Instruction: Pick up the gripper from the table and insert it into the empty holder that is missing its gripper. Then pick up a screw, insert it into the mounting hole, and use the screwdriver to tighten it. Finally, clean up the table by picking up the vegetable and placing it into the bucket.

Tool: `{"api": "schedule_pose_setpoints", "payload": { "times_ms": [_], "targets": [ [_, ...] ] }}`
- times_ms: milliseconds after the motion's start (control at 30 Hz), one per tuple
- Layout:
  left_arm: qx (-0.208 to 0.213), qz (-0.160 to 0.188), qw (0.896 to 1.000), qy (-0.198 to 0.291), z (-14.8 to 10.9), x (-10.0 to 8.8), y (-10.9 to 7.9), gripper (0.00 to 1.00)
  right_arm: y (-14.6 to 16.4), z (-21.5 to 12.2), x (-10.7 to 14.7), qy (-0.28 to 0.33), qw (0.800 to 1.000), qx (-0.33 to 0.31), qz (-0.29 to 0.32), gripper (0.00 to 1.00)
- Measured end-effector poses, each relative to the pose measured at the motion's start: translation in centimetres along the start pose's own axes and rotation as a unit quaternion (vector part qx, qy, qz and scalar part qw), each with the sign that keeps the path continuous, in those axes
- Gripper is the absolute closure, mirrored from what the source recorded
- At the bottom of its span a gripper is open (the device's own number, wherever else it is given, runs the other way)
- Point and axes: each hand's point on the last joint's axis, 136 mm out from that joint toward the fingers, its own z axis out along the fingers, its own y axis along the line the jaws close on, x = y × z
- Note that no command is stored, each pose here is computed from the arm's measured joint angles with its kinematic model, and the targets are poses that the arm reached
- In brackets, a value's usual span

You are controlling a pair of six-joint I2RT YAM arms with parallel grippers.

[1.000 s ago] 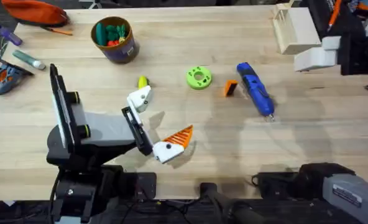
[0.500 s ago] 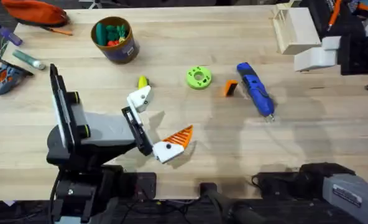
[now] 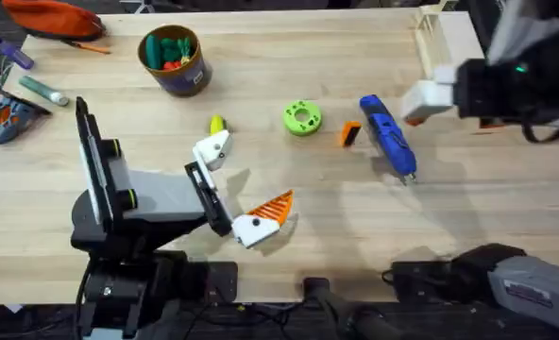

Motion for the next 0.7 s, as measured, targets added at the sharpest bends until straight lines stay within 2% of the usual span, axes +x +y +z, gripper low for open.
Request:
{"api": "schedule_pose_setpoints", "payload": {
  "times_ms": [267,533,567,700],
  "targets": [
    [0.000,0.000,1.000,0.000,0.0,0.0,0.0,0.015,6.1,0.2,-2.5,-0.001,0.999,-0.022,0.026,0.009],
    [0.000,0.000,1.000,0.000,0.0,0.0,0.0,0.015,8.8,4.1,-1.8,0.063,0.997,-0.013,0.052,0.009],
    [0.000,0.000,1.000,0.000,0.0,0.0,0.0,0.015,9.5,6.2,-1.5,0.092,0.995,0.004,0.046,0.009],
    [0.000,0.000,1.000,0.000,0.0,0.0,0.0,0.015,10.3,7.4,-1.9,0.093,0.995,0.003,0.043,0.009]
  ]
}}
